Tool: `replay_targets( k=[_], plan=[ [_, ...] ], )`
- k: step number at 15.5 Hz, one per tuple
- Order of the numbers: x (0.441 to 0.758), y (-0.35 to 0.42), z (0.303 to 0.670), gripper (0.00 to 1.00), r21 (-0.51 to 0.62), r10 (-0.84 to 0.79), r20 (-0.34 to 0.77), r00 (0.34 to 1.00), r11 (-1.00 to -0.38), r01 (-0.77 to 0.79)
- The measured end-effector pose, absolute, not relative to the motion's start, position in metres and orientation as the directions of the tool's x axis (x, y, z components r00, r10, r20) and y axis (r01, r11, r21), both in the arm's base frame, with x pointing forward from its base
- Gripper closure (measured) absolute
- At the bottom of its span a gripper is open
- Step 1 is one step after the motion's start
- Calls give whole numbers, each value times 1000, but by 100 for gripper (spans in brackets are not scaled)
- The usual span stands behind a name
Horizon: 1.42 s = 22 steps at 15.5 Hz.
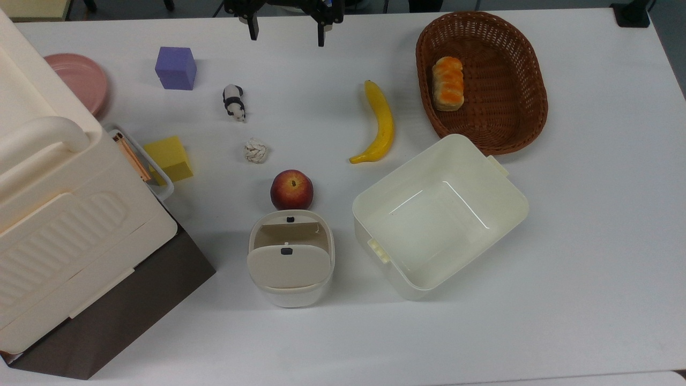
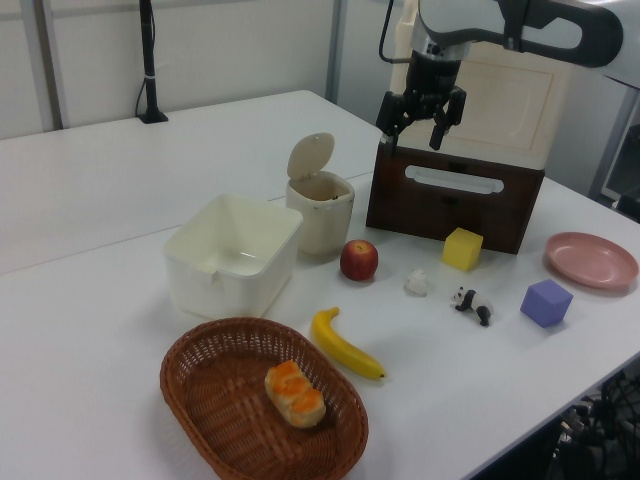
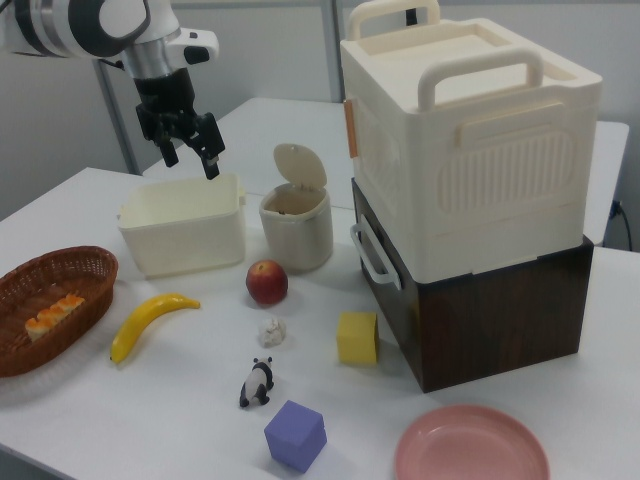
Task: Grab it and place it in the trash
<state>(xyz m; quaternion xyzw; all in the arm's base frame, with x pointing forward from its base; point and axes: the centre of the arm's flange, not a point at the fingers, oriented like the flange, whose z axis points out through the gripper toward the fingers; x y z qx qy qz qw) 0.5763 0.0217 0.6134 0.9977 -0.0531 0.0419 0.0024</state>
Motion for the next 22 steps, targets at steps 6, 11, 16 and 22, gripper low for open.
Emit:
replay_targets(
  k=[6,11,16,22],
  plan=[
    [576,22,611,0,1,-106,80,991,-994,-106],
    [576,22,603,0,2,-106,73,992,-994,-106],
    [569,18,585,0,-11,-110,154,982,-994,-110],
    [551,-11,508,0,75,-96,201,975,-991,-113]
  ],
)
